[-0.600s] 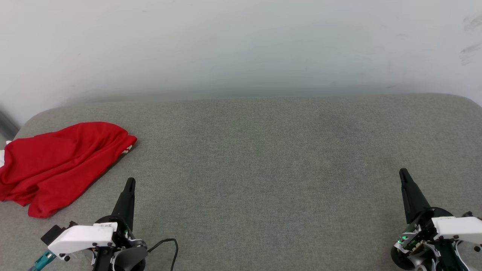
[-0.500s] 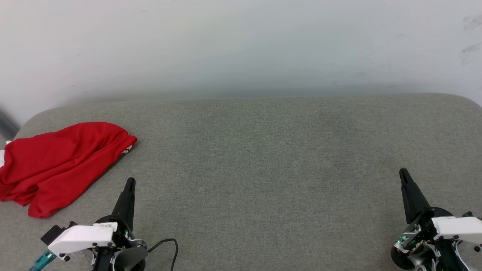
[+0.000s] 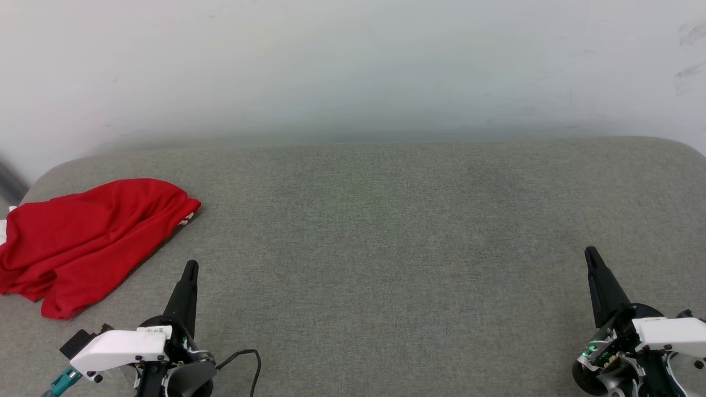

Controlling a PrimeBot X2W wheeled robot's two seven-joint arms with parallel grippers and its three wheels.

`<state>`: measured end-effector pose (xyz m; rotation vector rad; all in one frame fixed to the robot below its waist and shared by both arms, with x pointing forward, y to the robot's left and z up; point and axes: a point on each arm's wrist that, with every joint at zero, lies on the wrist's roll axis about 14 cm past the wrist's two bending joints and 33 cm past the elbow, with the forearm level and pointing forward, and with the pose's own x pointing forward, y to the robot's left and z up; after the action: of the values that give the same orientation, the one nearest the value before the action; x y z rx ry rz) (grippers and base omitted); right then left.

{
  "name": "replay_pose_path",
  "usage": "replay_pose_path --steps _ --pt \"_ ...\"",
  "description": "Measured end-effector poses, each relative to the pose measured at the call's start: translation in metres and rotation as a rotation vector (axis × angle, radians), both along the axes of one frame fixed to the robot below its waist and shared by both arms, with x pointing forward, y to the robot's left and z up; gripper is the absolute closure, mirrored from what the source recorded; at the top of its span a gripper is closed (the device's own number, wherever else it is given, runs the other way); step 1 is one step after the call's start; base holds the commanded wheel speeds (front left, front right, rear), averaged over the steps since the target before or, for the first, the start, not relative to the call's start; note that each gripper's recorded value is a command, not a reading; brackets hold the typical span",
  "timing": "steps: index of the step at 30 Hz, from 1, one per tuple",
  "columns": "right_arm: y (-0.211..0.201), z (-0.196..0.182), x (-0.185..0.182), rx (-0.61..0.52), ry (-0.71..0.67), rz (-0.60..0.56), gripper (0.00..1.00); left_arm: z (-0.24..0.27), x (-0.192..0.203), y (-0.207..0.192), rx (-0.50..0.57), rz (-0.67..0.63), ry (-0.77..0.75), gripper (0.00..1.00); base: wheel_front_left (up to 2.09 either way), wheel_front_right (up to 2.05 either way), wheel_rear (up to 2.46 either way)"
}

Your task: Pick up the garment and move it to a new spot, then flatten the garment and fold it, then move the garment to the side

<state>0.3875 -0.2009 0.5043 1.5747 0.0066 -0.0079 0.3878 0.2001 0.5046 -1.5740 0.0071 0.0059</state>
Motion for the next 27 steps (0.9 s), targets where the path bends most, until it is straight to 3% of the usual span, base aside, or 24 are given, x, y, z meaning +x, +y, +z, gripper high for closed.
replay_pose_path --steps 27 --pt "0.0001 0.0001 0.0 0.0 0.0 0.0 1.0 0.0 0.0 0.0 0.0 0.0 0.0 1.0 0.0 0.0 0.0"
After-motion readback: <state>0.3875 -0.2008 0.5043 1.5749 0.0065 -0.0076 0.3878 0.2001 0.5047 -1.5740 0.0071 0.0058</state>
